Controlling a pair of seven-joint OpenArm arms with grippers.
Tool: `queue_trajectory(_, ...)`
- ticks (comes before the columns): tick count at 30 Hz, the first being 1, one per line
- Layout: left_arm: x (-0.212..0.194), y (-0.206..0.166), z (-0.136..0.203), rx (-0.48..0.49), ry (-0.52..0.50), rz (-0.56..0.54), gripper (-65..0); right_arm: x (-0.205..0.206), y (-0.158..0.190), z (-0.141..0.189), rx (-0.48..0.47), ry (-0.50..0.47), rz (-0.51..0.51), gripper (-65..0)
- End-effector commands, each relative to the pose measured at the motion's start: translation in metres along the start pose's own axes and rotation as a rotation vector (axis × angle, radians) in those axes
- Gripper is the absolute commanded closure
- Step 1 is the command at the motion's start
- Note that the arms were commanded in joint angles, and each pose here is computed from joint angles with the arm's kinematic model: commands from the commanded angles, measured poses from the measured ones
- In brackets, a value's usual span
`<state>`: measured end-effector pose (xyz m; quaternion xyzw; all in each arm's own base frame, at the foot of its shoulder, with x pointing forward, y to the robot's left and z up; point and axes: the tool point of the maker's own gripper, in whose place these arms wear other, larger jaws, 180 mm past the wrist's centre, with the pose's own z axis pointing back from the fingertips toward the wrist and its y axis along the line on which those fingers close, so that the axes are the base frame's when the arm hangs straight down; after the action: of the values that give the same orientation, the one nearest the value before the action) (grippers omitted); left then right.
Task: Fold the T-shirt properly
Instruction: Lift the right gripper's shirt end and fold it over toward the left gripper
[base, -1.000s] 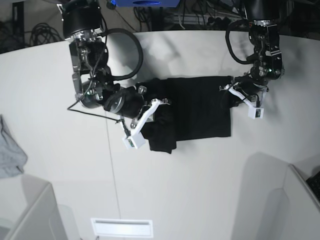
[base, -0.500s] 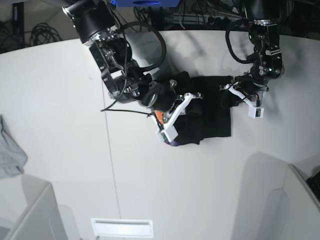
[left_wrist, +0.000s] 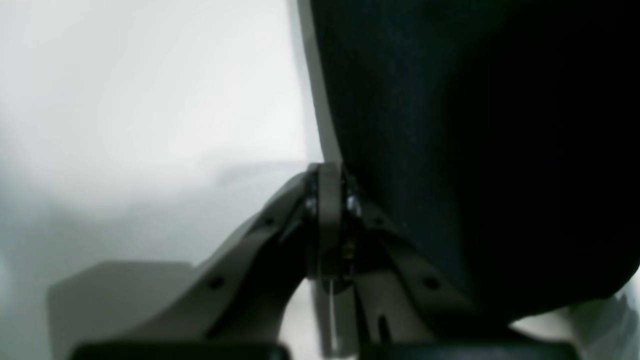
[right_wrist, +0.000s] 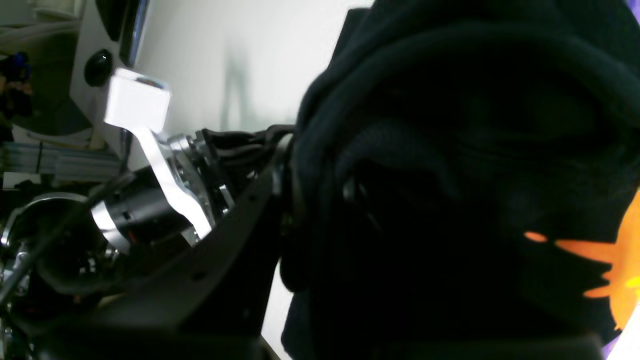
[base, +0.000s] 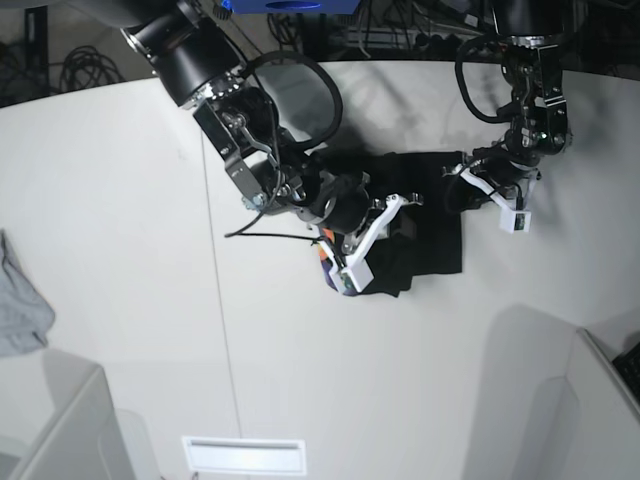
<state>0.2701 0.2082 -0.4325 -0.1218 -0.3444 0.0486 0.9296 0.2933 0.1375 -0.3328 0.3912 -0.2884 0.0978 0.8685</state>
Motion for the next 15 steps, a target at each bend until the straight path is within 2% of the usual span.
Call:
queue_trajectory(1, -0.006, 0.006, 0.002, 0.024, 0.038, -0.015, 0.0, 0.020, 0.017, -0.001, 0.046, -0.050, 0.012, 0.0)
queue_trajectory(4, -0.005, 0.006, 0.002, 0.022, 0.036, -0.015, 0.0, 0.017, 0.021, -0.008, 0.051, -0.032, 0.002, 0.0)
queue_trajectory(8, 0.003, 0.000, 0.005, 0.014, 0.011, -0.029, 0.0, 0.007, 0.032, -0.017, 0.065, 0.006, 0.048, 0.0)
queue_trajectory(15, 0.001, -0.001, 0.008, 0.013, 0.011, -0.034, 0.0, 0.011, 0.033, -0.022, 0.063, 0.010, 0.050, 0.0)
